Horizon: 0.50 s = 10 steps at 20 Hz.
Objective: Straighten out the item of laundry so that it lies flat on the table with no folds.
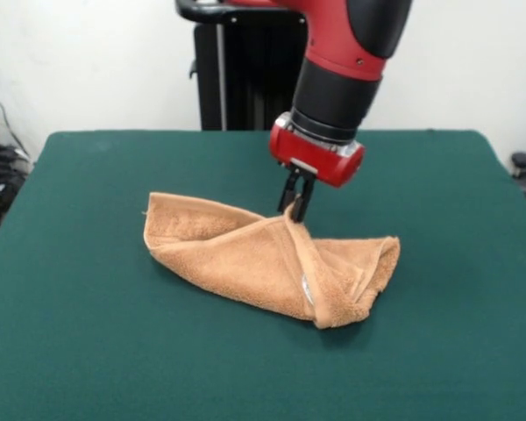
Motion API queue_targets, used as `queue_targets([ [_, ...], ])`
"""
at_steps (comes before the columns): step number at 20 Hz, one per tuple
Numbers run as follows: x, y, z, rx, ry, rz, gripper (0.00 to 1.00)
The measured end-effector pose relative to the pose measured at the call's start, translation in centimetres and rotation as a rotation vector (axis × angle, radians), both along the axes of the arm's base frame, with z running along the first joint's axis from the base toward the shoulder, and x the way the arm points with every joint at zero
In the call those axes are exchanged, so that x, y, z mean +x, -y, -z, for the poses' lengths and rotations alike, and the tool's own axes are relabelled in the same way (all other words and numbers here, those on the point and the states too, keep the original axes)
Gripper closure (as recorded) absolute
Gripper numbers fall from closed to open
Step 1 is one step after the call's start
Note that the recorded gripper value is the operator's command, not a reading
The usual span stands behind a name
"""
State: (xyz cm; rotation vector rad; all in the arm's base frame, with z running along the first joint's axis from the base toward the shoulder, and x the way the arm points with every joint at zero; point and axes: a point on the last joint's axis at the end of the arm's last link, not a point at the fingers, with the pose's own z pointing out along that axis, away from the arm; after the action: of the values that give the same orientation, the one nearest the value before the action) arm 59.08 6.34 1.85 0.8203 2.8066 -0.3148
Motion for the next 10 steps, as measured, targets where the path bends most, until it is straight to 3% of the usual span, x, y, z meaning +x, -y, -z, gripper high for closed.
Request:
queue_targets([
  [10,-0.1,-1.7,-0.2,-0.012,0.010,-0.017,1.00],
])
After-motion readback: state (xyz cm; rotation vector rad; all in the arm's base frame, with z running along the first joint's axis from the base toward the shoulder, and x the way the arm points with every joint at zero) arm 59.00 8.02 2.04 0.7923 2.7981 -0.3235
